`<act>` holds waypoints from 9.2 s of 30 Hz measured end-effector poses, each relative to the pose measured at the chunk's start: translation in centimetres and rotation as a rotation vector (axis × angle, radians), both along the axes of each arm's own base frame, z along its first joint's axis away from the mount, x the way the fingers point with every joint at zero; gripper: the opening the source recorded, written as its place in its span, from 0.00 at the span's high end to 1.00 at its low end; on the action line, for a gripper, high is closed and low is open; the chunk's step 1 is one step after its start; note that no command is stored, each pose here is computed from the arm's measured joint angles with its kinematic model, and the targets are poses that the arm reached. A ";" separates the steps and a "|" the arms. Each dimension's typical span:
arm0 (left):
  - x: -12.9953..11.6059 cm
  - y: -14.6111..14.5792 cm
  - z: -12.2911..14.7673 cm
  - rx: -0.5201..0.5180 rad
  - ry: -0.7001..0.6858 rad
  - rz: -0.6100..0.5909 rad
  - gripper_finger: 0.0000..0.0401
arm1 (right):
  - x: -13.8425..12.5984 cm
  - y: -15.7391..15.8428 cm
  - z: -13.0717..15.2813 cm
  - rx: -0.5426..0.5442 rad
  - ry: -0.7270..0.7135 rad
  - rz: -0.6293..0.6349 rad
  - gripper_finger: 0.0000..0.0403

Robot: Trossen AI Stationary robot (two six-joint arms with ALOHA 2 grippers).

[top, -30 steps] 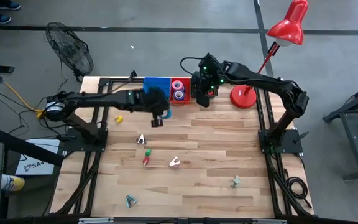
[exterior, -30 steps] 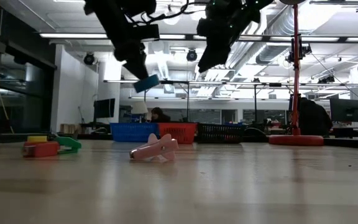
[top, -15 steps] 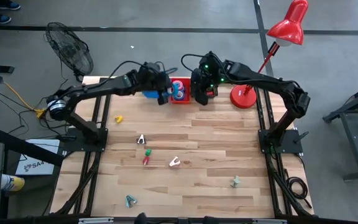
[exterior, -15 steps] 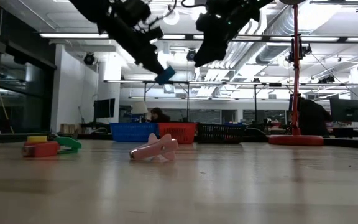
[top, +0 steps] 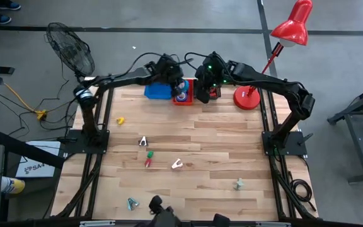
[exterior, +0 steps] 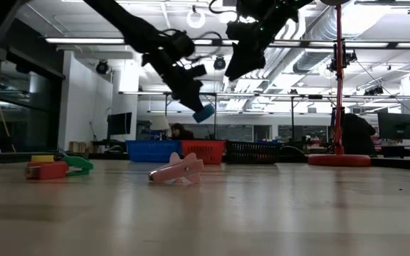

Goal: Pick and place Stapler, Stapler remover, tape
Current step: Put the light blue tape into the red basket, then put the yellow stapler into the black basket

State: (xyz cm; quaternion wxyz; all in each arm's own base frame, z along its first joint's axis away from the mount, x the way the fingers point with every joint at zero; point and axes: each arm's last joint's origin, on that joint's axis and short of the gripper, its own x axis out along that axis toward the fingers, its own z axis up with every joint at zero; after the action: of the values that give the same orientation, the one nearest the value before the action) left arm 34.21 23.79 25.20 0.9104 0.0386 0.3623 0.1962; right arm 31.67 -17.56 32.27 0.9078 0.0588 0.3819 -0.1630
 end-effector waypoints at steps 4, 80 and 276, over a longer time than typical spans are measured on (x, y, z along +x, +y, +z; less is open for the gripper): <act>1.5 1.4 0.3 -0.035 0.145 0.014 0.92 | -0.4 -0.3 -0.2 0.035 0.017 -0.044 0.53; -11.2 -6.7 3.1 -0.339 0.710 0.305 0.63 | -4.7 -1.6 2.2 0.016 0.036 -0.072 0.53; -14.0 -6.6 3.3 -0.144 0.336 0.029 0.84 | 1.2 1.9 3.8 -0.104 -0.318 0.275 0.53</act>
State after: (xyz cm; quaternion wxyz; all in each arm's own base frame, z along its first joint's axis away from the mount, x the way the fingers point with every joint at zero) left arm 20.24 17.23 28.49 0.8345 0.0003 0.5229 0.1737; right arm 32.90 -15.71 36.03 0.9721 -0.0157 0.2296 -0.0457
